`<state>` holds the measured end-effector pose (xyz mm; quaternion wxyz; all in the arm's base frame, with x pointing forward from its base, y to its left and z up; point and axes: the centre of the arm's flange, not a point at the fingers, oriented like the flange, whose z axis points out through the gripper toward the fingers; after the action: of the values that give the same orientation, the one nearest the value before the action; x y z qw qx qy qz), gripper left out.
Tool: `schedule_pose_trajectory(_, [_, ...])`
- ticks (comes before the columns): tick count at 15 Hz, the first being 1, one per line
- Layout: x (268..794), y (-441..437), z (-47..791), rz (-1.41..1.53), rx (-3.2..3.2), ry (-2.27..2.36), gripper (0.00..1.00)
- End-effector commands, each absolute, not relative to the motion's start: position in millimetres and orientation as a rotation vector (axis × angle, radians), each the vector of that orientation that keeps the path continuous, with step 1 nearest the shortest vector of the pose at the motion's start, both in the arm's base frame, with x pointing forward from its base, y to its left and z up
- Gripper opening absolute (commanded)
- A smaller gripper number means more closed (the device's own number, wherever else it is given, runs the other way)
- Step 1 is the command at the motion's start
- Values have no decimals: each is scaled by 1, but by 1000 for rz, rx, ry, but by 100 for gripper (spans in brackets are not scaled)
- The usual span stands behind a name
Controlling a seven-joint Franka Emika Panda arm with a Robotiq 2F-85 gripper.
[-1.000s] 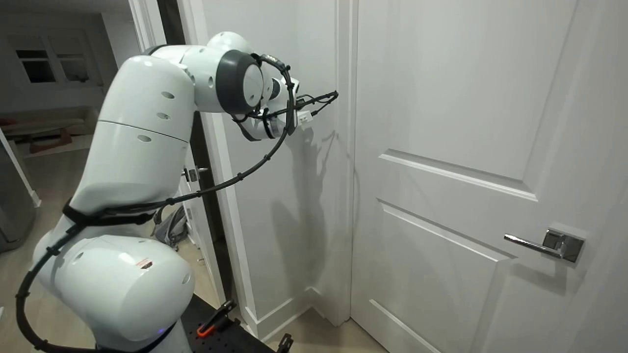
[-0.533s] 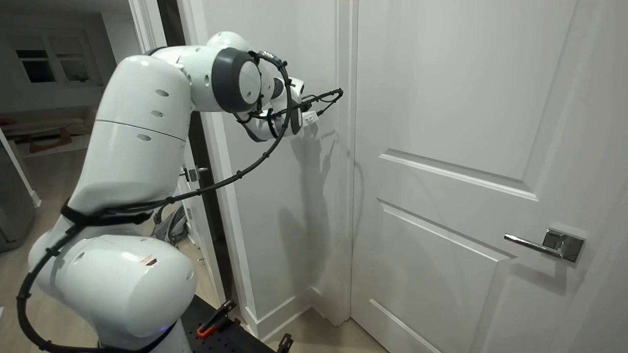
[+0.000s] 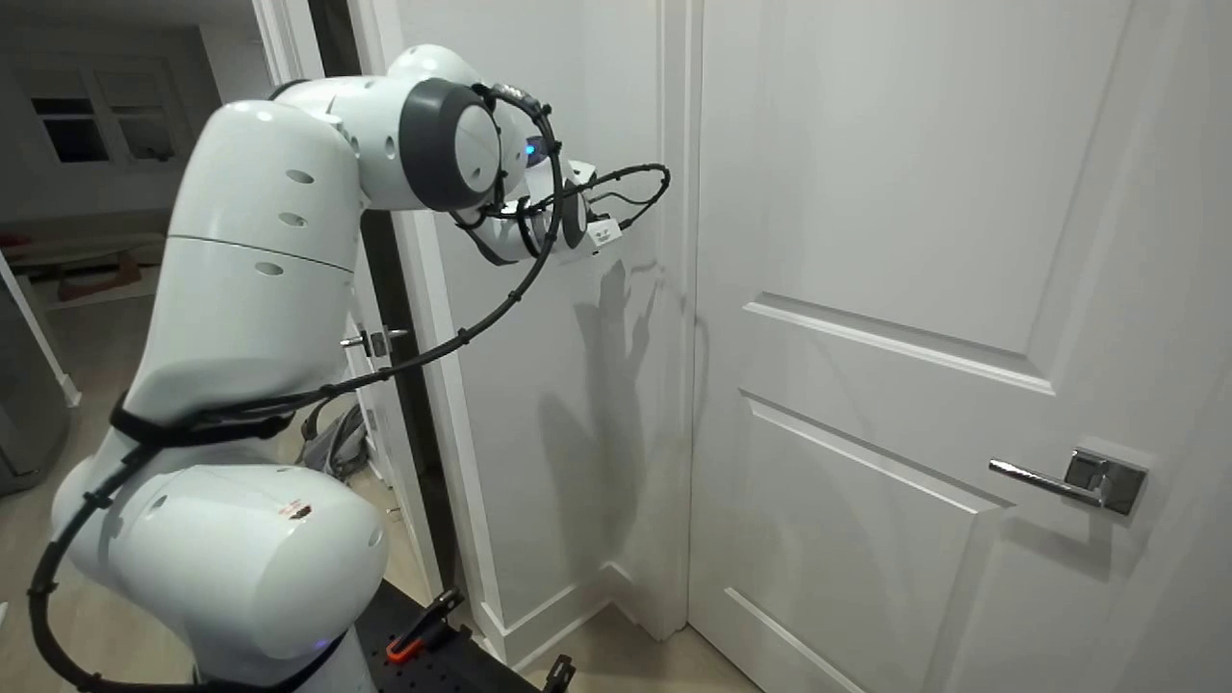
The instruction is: Turn on the light
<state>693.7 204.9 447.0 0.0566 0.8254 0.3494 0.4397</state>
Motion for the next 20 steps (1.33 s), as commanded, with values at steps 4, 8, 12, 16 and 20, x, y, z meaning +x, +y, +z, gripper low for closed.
schedule_pose_trajectory(4, [679,204,468,955,2633,1064,0])
schedule_pose_trajectory(8, [687,168,563,815,2715,994,1])
schedule_pose_trajectory(12, [682,146,621,716,2809,931,1])
schedule_pose_trajectory(16, [680,139,638,575,2896,896,1])
schedule_pose_trajectory(20, [683,131,636,453,2942,861,38])
